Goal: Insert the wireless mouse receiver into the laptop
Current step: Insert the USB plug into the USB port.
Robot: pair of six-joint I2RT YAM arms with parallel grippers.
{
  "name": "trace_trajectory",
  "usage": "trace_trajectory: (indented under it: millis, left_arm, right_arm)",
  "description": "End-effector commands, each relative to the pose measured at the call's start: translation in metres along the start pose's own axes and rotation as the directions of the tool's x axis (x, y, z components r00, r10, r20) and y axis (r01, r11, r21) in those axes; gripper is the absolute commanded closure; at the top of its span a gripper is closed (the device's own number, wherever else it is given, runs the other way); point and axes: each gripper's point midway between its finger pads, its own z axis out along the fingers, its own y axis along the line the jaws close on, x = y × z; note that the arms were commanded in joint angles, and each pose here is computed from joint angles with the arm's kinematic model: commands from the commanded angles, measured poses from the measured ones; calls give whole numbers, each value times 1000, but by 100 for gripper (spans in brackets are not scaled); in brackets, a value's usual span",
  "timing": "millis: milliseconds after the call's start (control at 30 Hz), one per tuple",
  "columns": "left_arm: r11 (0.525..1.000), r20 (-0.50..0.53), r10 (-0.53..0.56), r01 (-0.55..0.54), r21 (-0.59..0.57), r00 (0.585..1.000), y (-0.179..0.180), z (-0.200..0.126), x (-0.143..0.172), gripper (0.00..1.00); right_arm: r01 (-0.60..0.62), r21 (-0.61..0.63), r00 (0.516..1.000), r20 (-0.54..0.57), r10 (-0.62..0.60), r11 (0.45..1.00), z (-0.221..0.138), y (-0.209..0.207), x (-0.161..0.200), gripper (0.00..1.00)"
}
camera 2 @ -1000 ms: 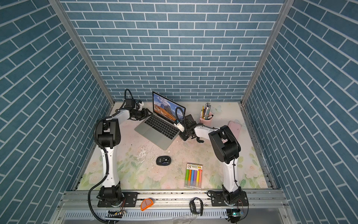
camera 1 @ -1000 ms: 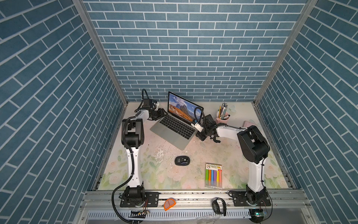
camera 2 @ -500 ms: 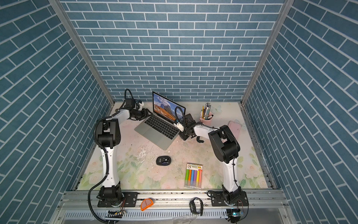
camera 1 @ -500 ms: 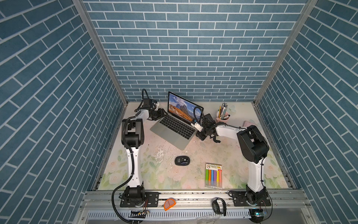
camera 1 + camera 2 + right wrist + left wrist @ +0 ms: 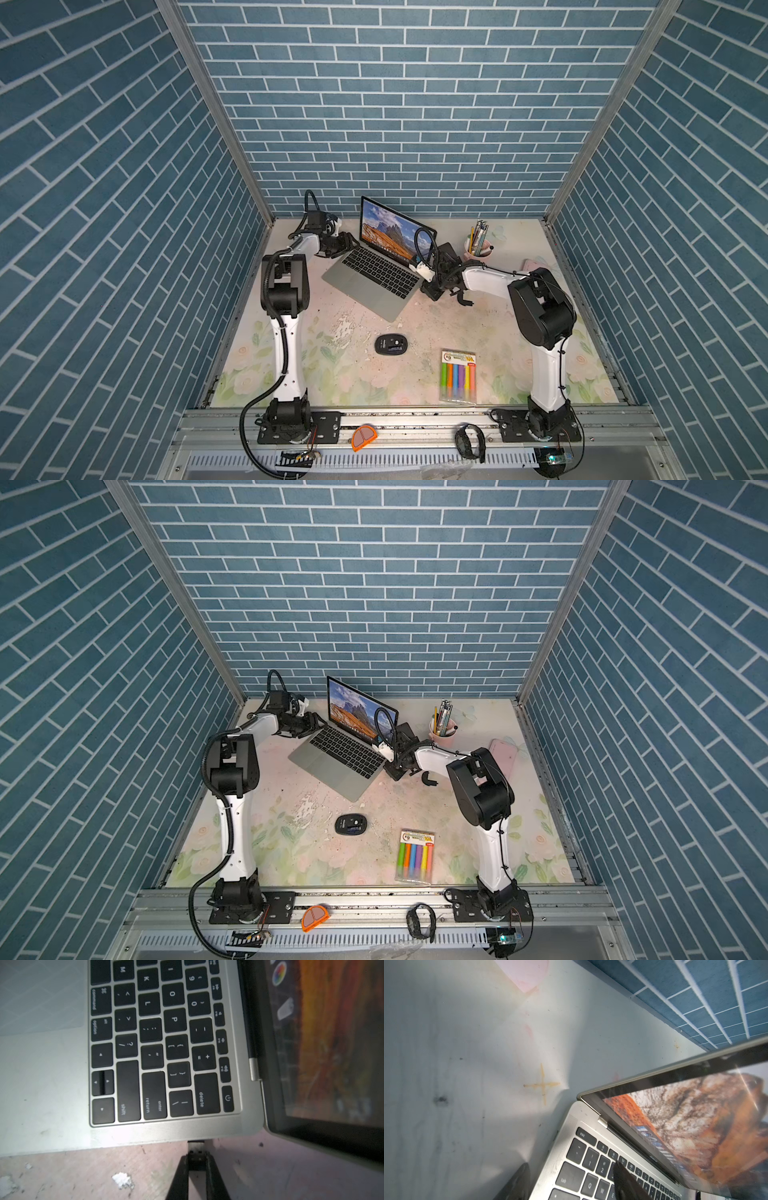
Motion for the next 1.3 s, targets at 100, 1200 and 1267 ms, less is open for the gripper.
trace_trajectory:
  millis: [100, 1200, 1267]
  left_arm:
    - [997, -130, -75, 73, -16, 989, 14, 17, 40, 36]
    - [998, -269, -28, 44, 52, 963, -7, 26, 66, 37]
    - [999, -257, -37, 45, 25, 966, -3, 24, 66, 36]
  right_arm:
    - [8, -44, 1000, -3, -8, 999, 11, 7, 0, 91]
    - [57, -70, 998, 33, -55, 996, 8, 14, -21, 90]
    - [48, -63, 998, 36, -46, 997, 8, 13, -23, 83]
